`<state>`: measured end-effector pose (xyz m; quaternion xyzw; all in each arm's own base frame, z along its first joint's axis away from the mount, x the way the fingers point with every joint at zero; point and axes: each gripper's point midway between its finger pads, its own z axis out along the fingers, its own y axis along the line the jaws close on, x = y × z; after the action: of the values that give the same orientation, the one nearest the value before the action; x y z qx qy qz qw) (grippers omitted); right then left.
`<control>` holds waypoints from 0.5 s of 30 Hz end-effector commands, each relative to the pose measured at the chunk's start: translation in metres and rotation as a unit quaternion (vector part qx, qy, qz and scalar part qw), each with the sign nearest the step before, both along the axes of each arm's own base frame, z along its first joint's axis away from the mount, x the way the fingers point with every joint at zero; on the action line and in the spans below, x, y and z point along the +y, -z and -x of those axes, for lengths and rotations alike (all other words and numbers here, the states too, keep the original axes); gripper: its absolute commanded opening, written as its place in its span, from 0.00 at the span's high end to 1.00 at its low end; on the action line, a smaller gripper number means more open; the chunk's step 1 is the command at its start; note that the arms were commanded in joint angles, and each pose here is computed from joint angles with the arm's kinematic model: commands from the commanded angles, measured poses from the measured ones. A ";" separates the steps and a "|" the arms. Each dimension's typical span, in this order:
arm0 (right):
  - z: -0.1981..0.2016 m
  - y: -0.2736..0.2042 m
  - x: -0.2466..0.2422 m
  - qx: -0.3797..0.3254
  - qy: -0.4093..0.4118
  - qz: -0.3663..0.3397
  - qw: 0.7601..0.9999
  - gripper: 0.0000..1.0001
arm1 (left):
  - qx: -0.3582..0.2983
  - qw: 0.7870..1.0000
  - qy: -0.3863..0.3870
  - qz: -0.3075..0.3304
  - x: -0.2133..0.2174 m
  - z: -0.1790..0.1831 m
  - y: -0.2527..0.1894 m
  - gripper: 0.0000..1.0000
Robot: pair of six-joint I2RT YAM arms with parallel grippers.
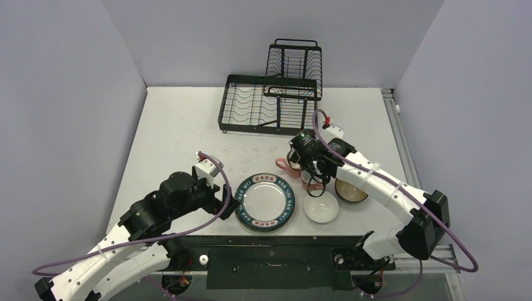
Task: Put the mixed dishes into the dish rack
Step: Pick up the cup at the center of the board.
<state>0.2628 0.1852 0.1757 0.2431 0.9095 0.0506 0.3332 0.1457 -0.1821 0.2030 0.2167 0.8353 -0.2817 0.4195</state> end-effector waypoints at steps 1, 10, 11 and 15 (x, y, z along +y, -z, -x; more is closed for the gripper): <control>-0.009 0.012 0.004 0.004 0.042 -0.001 0.999 0.34 | -0.038 0.999 0.006 0.027 -0.004 -0.005 -0.017 0.04; -0.022 0.037 0.008 0.032 0.050 0.014 0.998 0.39 | -0.050 0.998 0.004 0.036 -0.001 -0.003 -0.022 0.04; -0.022 0.041 0.007 0.036 0.051 0.019 0.998 0.39 | -0.050 0.998 0.005 0.036 -0.001 -0.002 -0.022 0.04; -0.022 0.050 0.004 0.047 0.055 0.026 0.997 0.40 | -0.049 0.998 0.004 0.034 -0.001 -0.003 -0.021 0.04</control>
<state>0.2750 0.1875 0.1213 0.2715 0.9181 -0.0109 0.2886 0.1444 -0.1791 0.2112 0.2167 0.8192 -0.2917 0.4436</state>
